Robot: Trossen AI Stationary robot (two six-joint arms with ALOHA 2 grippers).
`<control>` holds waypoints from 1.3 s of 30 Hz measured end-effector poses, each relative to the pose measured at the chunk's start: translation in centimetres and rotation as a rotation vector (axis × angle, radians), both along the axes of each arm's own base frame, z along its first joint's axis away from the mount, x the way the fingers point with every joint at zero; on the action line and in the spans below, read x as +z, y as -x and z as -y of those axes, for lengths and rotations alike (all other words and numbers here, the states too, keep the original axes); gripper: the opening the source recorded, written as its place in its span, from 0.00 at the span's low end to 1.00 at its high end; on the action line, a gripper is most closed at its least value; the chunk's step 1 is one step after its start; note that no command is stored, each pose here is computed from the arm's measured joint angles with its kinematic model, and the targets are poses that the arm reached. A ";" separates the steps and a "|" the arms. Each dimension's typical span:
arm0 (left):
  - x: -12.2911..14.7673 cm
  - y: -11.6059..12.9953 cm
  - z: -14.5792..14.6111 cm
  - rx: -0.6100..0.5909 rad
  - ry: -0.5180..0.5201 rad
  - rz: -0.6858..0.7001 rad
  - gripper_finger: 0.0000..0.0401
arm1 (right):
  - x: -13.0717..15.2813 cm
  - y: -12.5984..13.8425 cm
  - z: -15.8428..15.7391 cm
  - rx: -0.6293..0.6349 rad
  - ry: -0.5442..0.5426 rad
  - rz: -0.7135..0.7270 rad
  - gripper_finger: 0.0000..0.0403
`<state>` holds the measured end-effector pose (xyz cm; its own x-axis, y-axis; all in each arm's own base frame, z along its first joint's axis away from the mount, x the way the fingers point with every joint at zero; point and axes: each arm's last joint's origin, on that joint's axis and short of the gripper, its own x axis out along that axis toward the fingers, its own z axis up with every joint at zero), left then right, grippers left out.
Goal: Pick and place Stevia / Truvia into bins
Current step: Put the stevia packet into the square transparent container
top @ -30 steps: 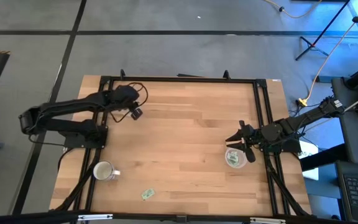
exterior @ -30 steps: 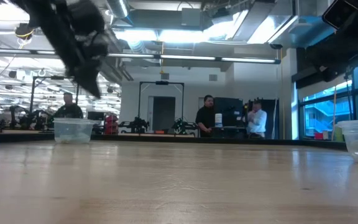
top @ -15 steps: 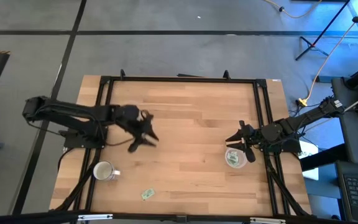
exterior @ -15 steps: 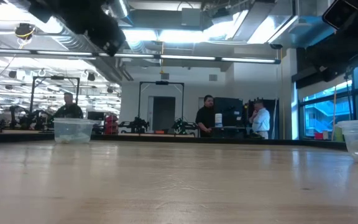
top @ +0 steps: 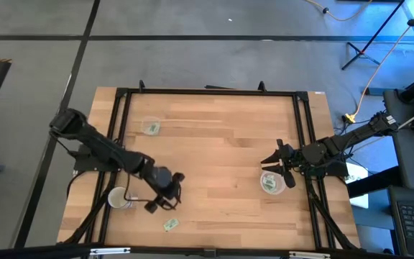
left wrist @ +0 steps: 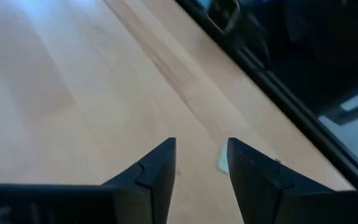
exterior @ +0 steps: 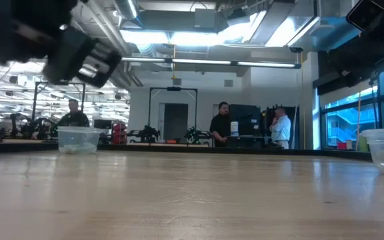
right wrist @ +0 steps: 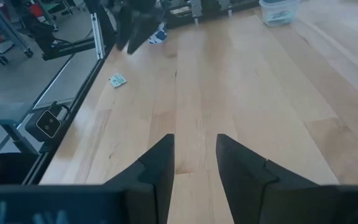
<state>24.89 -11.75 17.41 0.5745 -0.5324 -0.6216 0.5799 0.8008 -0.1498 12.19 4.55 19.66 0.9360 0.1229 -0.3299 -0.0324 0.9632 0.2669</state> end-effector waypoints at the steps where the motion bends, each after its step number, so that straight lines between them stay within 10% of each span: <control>1: -0.5 0.0 0.5 -0.009 -0.001 -0.012 0.34 | 0.0 0.0 0.0 0.000 0.000 0.000 0.30; 39: -7.7 -1.6 5.8 -0.054 -0.044 -0.147 0.28 | 0.0 0.0 0.0 -0.010 -0.029 -0.004 0.30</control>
